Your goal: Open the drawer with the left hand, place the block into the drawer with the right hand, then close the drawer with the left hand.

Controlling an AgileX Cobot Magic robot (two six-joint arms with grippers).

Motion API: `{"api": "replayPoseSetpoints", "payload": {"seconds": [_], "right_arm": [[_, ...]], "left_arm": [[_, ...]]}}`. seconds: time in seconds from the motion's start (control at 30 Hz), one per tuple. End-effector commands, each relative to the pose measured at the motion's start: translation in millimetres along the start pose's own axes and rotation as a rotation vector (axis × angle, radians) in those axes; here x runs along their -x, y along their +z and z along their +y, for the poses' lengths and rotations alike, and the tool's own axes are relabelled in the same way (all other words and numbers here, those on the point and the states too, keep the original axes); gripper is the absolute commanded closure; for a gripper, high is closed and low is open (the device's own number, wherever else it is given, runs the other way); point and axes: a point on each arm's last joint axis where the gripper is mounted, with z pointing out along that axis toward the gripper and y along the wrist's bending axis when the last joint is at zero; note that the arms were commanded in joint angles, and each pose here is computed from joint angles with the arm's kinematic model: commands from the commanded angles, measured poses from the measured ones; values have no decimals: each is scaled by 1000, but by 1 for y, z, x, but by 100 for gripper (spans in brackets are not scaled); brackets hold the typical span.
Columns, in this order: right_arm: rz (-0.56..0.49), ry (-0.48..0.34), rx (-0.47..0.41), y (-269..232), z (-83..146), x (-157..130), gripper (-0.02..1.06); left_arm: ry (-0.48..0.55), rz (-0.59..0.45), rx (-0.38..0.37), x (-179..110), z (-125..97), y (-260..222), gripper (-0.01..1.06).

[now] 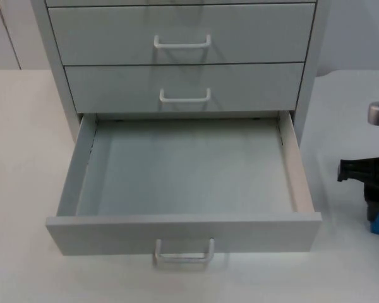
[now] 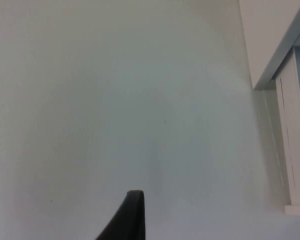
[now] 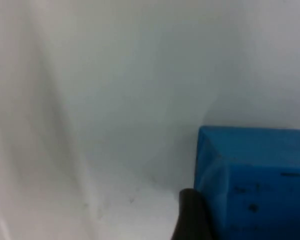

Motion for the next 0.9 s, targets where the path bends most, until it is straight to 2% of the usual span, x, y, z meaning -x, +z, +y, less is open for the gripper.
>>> {"api": "replayPoseSetpoints", "payload": {"seconds": [0.0, 0.13, 0.43, 0.63, 0.87], "right_arm": [[-33, -35, 12, -15, 1, 3, 105], [-86, -76, 33, -44, -4, 7, 105], [-238, -226, 72, -133, -30, 0, 105], [-282, -282, 68, -163, -44, -9, 105], [-267, -313, 113, -168, -43, -14, 105]], "left_arm": [[-13, -15, 1, 0, 0, 0, 0], [-15, -15, 0, 0, 0, 0, 0], [-14, -5, -2, -1, 0, -1, 0], [-14, -5, -2, -1, 0, -1, 0], [-14, -5, -2, -1, 0, -1, 0]]}}
